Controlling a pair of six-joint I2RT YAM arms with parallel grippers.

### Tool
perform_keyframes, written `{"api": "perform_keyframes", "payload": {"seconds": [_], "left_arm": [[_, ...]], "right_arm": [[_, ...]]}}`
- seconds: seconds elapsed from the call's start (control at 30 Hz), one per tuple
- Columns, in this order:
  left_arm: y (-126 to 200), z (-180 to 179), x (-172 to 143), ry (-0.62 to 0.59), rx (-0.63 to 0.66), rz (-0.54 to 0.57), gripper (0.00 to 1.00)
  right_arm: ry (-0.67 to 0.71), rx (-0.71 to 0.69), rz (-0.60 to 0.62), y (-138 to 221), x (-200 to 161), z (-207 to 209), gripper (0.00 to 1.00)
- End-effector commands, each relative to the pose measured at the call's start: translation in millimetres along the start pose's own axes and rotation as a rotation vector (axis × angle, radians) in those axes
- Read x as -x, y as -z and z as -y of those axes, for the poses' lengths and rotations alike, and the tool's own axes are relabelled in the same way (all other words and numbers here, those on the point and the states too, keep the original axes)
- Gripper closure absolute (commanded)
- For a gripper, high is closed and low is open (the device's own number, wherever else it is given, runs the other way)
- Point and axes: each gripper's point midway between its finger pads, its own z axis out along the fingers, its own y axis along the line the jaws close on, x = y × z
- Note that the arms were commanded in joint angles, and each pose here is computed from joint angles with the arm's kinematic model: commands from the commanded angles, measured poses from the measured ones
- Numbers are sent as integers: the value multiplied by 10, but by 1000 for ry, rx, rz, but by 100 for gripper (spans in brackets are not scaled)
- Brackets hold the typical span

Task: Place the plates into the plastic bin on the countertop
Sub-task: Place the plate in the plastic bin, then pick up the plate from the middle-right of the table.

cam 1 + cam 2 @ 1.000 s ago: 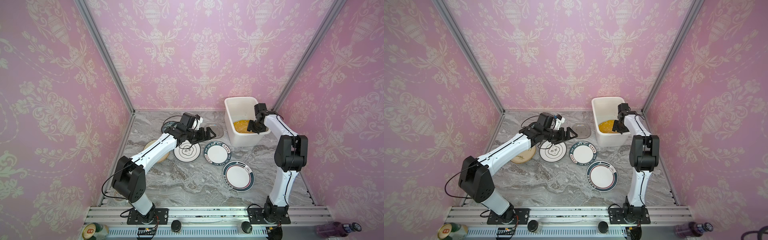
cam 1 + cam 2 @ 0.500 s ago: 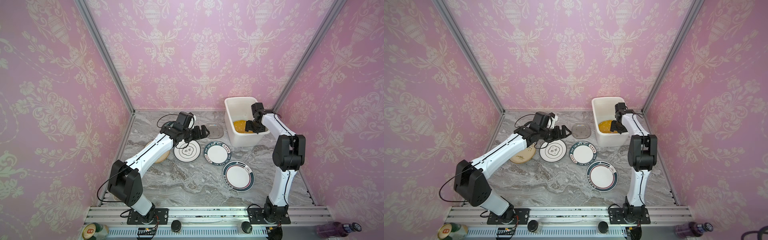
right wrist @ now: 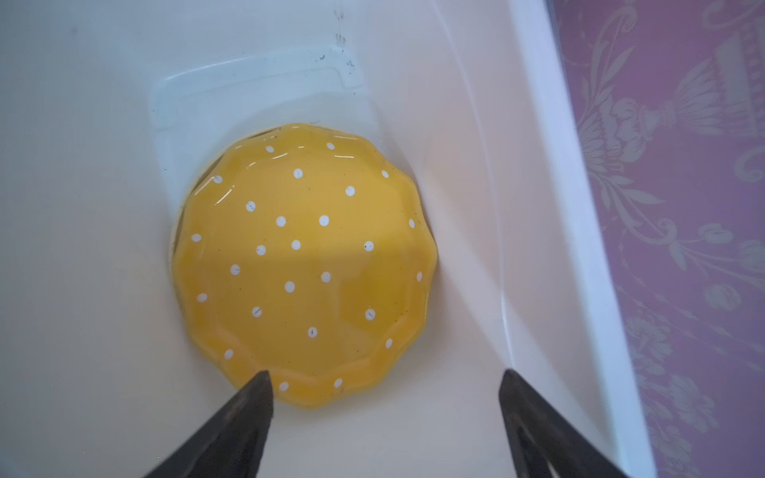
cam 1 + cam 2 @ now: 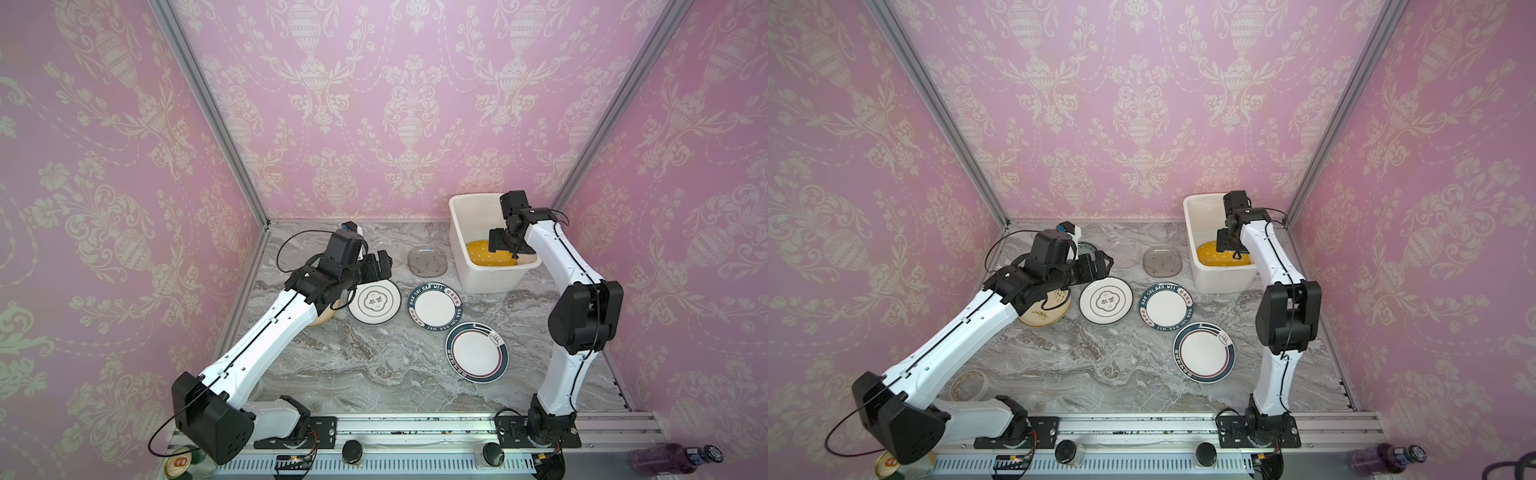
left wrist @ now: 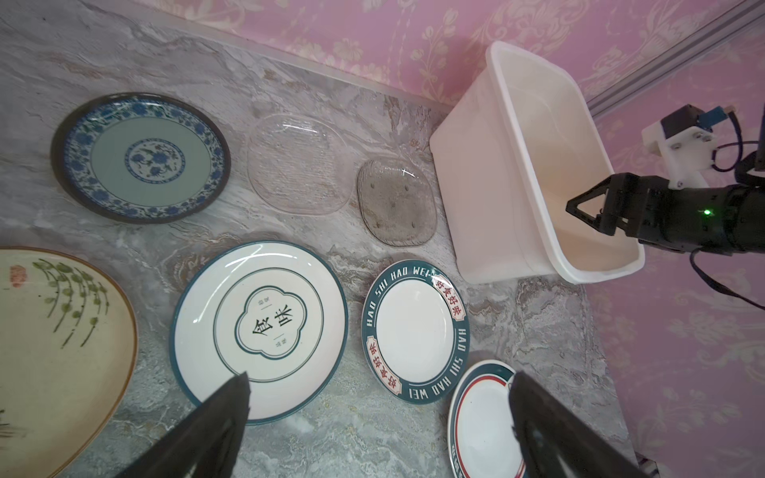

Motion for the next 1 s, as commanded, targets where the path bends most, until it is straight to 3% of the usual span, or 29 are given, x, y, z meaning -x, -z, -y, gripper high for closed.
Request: {"api": "perform_keyframes", "payload": {"seconds": [0.0,0.23,0.43,0.57,0.73,0.97], "left_arm": [[233,-200,26,-25,72,52,1],[581,2,-89,42,-119,77,1],[604,27,-202,349,-212,68,1],[399,55,-438,526,-223,-66,1],[104,-93,-957,685,-113,-283,1],[-65,-46,-1342,667,-64,-428,1]], "right_arm": [[-16,-1,80,564,50,134,13],[-6,171,67,1138,-464,55,13],[9,402,-91,1375,-1226,-152,13],[-20,472,-185,1393,-1657,-205,13],[-55,450,-296,1197,-2101,-173,13],[-140,412,-432,798,-2576,-164,13]]}}
